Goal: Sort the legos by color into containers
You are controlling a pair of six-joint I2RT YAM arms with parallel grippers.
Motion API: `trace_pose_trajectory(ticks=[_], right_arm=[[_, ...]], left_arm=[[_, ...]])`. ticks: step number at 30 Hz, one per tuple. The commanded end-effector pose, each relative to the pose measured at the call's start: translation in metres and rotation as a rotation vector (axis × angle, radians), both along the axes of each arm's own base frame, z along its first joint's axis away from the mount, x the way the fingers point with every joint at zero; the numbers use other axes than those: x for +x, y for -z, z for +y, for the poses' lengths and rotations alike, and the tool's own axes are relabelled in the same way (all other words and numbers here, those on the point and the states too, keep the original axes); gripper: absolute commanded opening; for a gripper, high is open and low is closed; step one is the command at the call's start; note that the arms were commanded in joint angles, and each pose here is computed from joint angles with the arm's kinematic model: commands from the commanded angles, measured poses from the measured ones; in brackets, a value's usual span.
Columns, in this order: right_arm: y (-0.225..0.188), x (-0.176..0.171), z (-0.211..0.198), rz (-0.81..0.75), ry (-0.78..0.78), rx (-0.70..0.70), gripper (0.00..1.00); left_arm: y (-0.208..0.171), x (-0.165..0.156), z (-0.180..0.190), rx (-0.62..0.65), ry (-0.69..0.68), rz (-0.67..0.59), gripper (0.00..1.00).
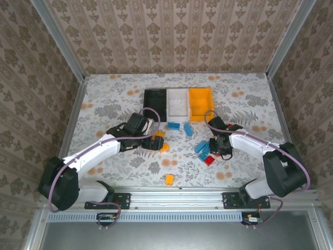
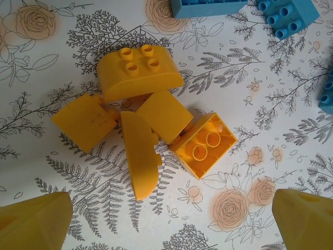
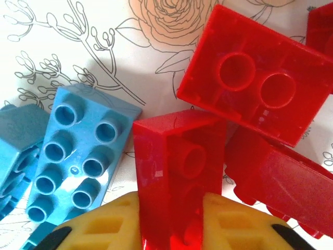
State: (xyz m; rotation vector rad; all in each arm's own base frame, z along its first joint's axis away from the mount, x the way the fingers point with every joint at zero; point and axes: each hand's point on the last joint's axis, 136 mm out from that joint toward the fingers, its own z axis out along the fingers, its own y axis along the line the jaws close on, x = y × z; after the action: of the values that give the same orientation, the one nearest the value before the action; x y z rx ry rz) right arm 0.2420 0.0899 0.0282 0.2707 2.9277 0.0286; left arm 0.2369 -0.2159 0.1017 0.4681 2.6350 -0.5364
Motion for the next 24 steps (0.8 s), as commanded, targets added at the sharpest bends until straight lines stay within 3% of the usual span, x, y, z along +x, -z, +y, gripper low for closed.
trace_pose_trajectory(ticks=[1, 15, 24], right_arm=[[0.000, -0.001, -0.003, 0.003, 0.009, -0.005, 0.22], [-0.067, 0.017, 0.009, -0.155, 0.004, 0.088, 0.22], [-0.119, 0.071, 0.036, -0.273, -0.043, 0.147, 0.23]], left_arm=[[0.000, 0.000, -0.002, -0.006, -0.003, 0.003, 1.00], [-0.003, 0.000, -0.003, -0.014, -0.005, -0.005, 1.00], [-0.007, 0.001, 0.000, -0.025, -0.009, -0.015, 1.00]])
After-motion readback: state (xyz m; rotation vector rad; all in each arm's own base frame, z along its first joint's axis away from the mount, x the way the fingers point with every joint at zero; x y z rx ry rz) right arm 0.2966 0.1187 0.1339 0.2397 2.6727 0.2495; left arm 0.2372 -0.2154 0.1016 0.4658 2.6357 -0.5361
